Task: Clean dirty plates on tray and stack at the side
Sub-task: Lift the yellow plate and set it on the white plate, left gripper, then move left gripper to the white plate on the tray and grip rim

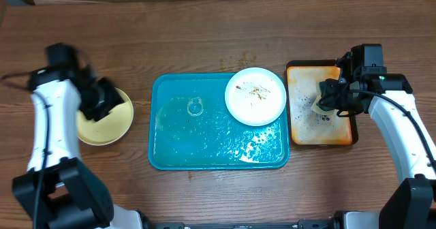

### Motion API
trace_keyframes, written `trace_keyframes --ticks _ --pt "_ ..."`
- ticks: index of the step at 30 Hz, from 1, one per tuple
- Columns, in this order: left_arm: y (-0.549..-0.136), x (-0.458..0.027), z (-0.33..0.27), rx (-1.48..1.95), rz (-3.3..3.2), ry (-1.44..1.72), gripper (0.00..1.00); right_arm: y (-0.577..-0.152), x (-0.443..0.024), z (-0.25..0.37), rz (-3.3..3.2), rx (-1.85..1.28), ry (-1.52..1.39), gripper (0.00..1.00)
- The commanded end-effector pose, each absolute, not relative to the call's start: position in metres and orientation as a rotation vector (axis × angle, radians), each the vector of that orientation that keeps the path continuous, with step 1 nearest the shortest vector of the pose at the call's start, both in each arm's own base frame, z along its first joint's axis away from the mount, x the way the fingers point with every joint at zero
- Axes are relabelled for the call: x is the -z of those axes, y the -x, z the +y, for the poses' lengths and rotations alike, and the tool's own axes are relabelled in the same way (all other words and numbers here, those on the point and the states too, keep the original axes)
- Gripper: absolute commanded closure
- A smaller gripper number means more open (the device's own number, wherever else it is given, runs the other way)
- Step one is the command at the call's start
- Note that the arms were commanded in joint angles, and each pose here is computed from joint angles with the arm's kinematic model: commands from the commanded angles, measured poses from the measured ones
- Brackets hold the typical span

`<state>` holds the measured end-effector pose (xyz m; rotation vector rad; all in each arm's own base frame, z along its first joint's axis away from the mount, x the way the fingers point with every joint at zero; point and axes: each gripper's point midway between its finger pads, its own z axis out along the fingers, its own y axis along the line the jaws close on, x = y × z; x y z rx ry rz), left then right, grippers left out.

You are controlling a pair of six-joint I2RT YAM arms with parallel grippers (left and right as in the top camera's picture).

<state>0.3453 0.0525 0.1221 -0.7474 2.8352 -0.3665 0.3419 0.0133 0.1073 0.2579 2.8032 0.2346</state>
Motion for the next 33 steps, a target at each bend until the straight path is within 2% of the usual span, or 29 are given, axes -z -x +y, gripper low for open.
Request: trace_keyframes --ticks 1,5,9,22,33 --pt "-0.362 -0.132 -0.017 0.563 2.835 0.29 0.42 -0.347 -0.115 0.012 2.779 -0.229 -0.249 0.96" --pt "-0.378 -0.137 -0.069 0.564 2.781 0.042 0.41 -0.347 -0.114 0.012 2.781 -0.229 -0.249 0.96" --pt "-0.379 -0.135 -0.118 0.592 2.769 -0.088 0.45 -0.347 -0.114 0.012 2.781 -0.229 -0.249 0.96" --pt "-0.334 -0.061 -0.214 0.53 3.061 0.319 0.47 -0.346 -0.114 0.012 2.784 -0.229 -0.25 0.96" --pt "-0.32 -0.019 -0.248 0.409 3.097 0.442 0.49 -0.346 -0.114 0.012 2.785 -0.229 -0.25 0.96"
